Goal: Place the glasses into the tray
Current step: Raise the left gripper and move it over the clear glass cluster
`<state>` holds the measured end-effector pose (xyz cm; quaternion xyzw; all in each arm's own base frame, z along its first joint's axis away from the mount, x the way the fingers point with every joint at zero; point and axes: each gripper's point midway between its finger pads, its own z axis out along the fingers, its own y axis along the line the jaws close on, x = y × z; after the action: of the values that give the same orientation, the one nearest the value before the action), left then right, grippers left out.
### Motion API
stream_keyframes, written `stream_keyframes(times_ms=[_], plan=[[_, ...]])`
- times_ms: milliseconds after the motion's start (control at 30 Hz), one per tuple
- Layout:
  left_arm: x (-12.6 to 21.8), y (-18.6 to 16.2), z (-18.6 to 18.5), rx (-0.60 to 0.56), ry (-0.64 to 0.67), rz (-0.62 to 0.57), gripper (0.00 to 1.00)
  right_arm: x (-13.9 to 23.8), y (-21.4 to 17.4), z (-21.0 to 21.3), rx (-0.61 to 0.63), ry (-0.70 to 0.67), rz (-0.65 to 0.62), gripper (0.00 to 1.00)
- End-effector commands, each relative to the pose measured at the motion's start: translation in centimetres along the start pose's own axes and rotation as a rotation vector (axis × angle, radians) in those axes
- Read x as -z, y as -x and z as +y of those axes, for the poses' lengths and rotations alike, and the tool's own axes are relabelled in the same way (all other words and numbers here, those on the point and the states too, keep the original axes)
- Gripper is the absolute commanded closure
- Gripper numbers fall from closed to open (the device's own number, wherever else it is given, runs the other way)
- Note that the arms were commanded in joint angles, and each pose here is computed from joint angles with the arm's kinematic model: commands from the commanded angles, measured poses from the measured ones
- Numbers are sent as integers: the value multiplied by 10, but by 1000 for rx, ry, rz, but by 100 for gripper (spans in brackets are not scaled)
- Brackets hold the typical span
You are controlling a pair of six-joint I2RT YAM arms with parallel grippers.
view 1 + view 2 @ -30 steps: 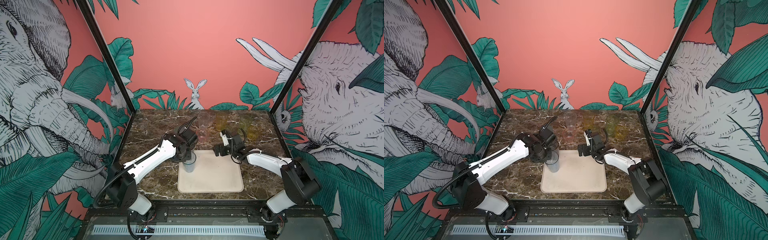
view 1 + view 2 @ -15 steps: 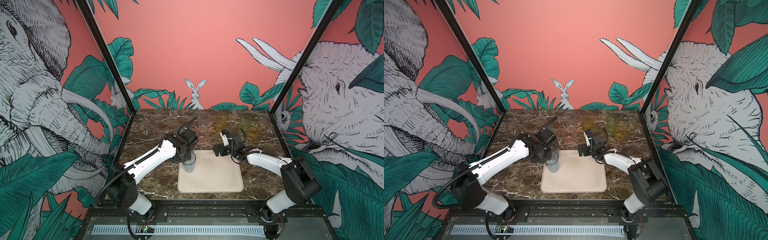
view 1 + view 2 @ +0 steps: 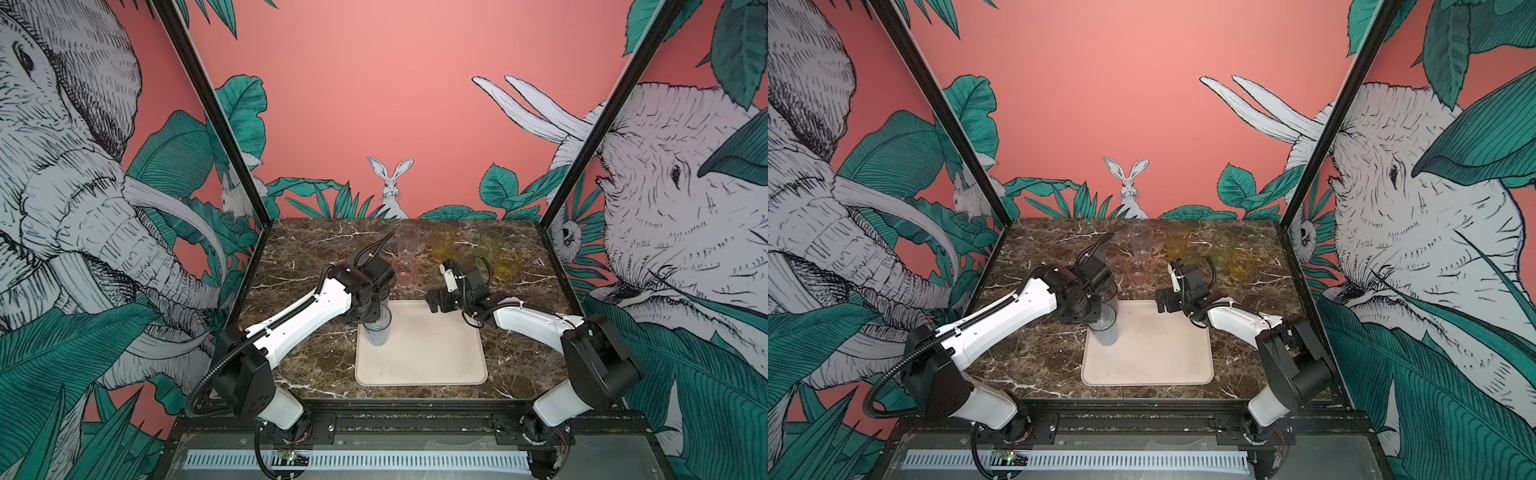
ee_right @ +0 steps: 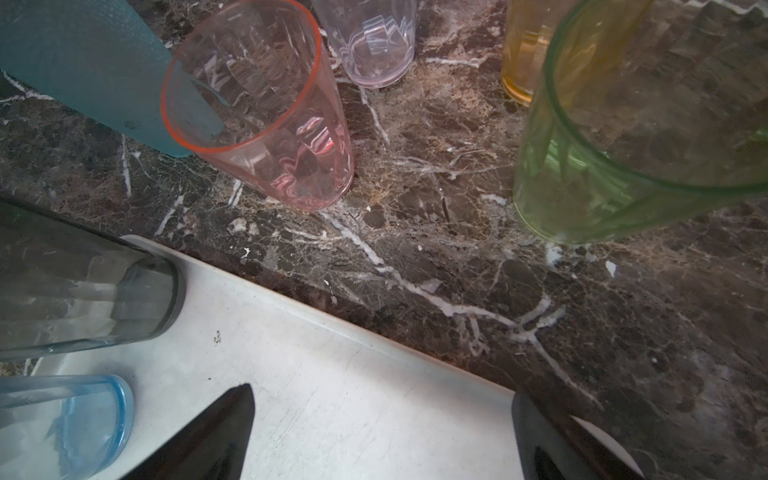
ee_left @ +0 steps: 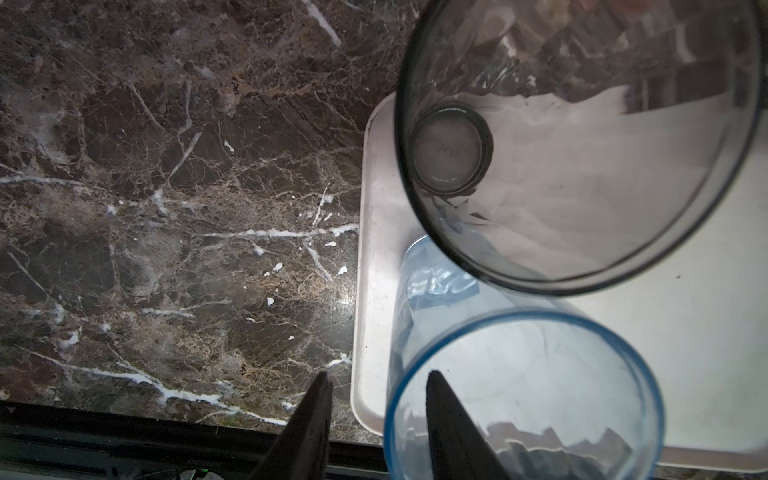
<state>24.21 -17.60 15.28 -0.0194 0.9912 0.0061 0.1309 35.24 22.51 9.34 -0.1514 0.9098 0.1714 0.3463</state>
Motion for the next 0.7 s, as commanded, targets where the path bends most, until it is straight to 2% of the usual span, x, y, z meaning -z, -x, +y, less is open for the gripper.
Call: stream_keyframes(times_ms=[0,233,667], plan=[[23,8,9,14,2,-49,56,2,13,7,-1,15,-26,1],[48,28,10,-13,10,-117,51,5,15,5,1,8,-41,1],[100,84,-14,-58,-87,-290,44,18,22,7,10,19,-113,1]])
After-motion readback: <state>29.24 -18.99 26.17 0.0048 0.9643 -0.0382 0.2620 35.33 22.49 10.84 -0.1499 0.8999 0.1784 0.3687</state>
